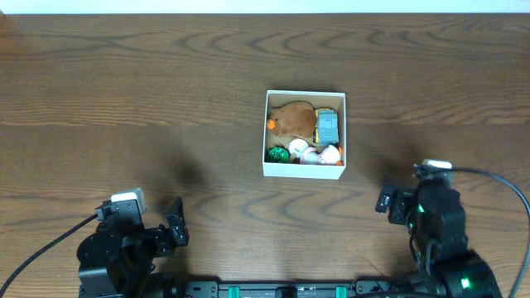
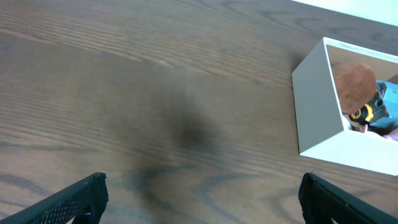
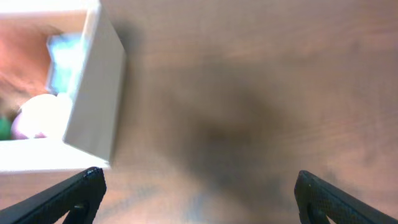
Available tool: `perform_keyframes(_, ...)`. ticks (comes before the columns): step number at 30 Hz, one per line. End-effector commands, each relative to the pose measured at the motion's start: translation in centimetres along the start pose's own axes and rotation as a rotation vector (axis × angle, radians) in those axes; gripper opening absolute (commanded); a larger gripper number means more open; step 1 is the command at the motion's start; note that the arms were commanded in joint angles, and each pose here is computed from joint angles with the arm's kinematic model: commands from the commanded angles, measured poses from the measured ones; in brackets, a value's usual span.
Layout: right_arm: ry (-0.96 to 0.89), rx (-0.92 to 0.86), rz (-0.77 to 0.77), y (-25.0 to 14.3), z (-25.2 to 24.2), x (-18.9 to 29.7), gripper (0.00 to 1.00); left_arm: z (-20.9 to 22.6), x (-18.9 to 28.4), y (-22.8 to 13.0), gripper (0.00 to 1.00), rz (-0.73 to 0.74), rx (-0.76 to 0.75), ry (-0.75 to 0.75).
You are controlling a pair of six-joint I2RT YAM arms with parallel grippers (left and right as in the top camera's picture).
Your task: Pack container
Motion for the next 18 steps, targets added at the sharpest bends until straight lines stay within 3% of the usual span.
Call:
perform_keyframes(1,0.095,0.044,-0.085,-0.6,0.0,0.1,0.99,-0.1,-0.1,-0.1,0.98,0.002,-0.003,-0.011)
perform_keyframes(13,0.266,0.055,-0.526,1.5,0.5,-1.1,0.99,-0.1,-0.1,-0.1,0.98,0.002,-0.003,-0.011)
perform_keyframes(18,0.3,0.167,-0.468,-0.4,0.8,-2.3,0.99,-0.1,-0.1,-0.1,0.98,0.002,-0.003,-0.011)
Point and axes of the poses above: each gripper's point midway between its finger pads, its own x axis back along the fingers, its own z axis along the line the jaws close on, y = z × x, the point moved 3 cm from there along x, back along the fingers, and after that the axes turned 15 degrees about -x, right-handed, at the moved point
